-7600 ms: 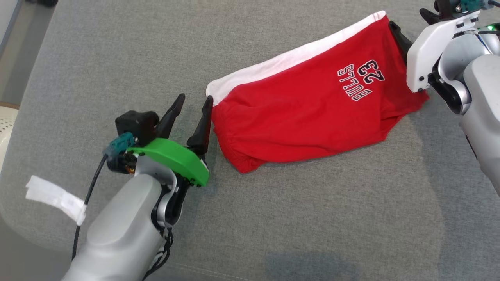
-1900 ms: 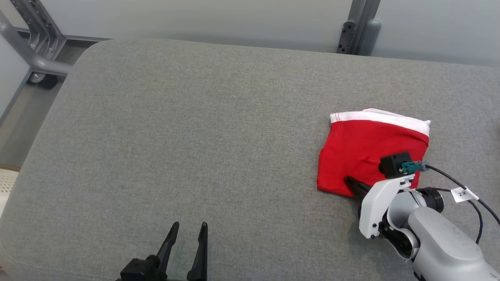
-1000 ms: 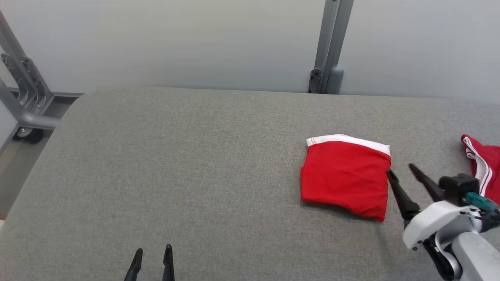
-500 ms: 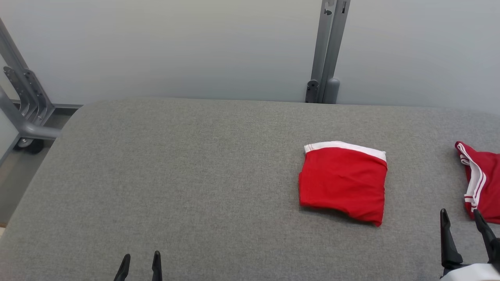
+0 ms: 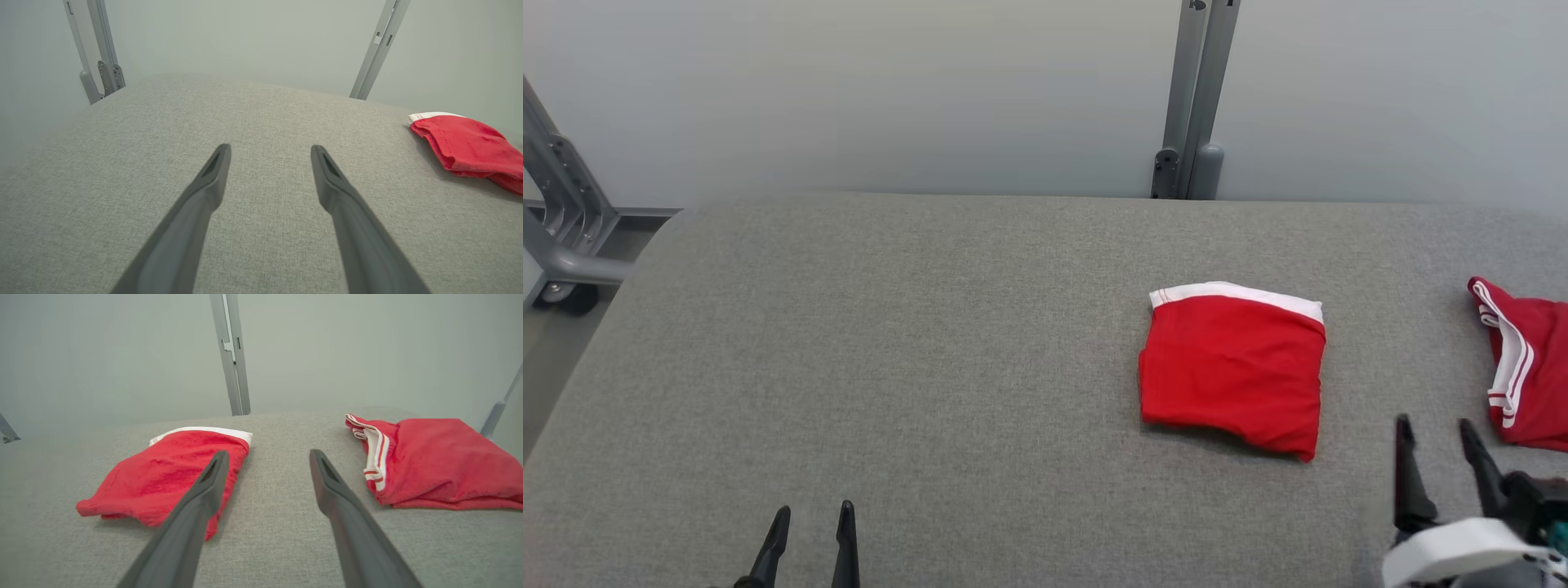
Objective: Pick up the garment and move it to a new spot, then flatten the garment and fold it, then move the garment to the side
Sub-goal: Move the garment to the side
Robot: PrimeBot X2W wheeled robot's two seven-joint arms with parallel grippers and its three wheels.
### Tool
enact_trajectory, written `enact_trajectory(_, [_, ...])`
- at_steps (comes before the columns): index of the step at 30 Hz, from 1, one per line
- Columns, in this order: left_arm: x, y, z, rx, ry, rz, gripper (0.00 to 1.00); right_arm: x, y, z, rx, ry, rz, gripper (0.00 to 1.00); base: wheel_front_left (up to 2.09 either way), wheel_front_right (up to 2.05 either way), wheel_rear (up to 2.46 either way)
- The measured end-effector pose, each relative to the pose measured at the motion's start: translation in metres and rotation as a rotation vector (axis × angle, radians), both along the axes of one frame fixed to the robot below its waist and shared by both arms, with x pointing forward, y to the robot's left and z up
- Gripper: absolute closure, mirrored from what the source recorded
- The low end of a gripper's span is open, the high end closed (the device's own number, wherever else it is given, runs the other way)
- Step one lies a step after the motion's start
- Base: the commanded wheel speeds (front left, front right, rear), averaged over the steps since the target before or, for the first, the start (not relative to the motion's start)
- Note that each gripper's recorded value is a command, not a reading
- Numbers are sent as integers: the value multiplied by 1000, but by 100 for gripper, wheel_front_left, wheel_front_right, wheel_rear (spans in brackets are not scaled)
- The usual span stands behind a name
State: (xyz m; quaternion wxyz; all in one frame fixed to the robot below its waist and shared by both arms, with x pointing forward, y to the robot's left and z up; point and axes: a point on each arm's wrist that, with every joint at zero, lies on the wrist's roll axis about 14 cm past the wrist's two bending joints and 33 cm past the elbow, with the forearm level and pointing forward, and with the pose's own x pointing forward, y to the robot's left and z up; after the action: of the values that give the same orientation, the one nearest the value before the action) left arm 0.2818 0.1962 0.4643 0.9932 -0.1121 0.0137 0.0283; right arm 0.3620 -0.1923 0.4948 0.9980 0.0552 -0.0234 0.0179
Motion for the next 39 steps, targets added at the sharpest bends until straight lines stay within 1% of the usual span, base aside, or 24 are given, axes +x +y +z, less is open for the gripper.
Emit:
enact_trajectory(1, [2, -1, 1, 1, -2, -3, 0, 6, 9, 2, 17, -2, 30, 0, 0, 0, 0])
enact_trajectory(3, [6, -3, 2, 1, -5, -12, 0, 23, 17, 0, 66, 63, 64, 0, 0, 0, 0])
enact_trajectory(4, [7, -4, 2, 2, -3, -15, 0, 32, 14, 5, 90, 74, 61, 0, 0, 0, 0])
enact_trajectory(6, [12, -6, 3, 3, -5, -24, 0, 54, 8, 15, 183, 117, 42, 0, 0, 0, 0])
enact_trajectory(9, [26, -14, 9, 5, -21, -53, 0, 77, 14, 6, 160, 274, 87, 0, 0, 0, 0])
enact_trajectory(11, [37, -18, 12, 6, -30, -70, 0, 89, 17, -5, 176, 371, 98, 0, 0, 0, 0])
enact_trajectory(13, [42, -20, 10, 3, -19, -76, 0, 96, 21, -22, 155, 461, 108, 0, 0, 0, 0])
enact_trajectory(15, [45, -20, 4, -4, -1, -75, 0, 98, 25, -44, 146, 550, 112, 0, 0, 0, 0])
enact_trajectory(19, [53, -15, -1, -7, 18, -60, 0, 98, 43, -84, 170, 685, 132, 0, 0, 0, 0])
enact_trajectory(21, [54, -13, -4, -8, 28, -50, 0, 98, 57, -98, 207, 730, 154, 0, 0, 0, 0])
enact_trajectory(23, [56, -11, -7, -8, 38, -42, 0, 102, 70, -105, 244, 747, 178, 0, 0, 0, 0])
enact_trajectory(25, [56, -9, -9, -7, 48, -33, 0, 107, 79, -108, 254, 750, 194, 0, 0, 0, 0])
enact_trajectory(27, [56, -7, -12, -6, 57, -28, 0, 113, 84, -108, 265, 737, 201, 100, 0, 0, 0])
enact_trajectory(30, [59, -9, -14, -6, 64, -31, 0, 121, 83, -103, 272, 703, 199, 100, 0, 0, 0])
enact_trajectory(33, [63, -14, -16, -9, 66, -50, 0, 129, 69, -91, 229, 669, 193, 100, 0, 0, 0])
enact_trajectory(36, [69, -23, -16, -10, 65, -81, 0, 142, 40, -66, 141, 626, 181, 100, 0, 0, 0])
enact_trajectory(39, [77, -32, -17, -12, 61, -113, 0, 152, 8, -41, 42, 612, 166, 100, 0, 0, 0])
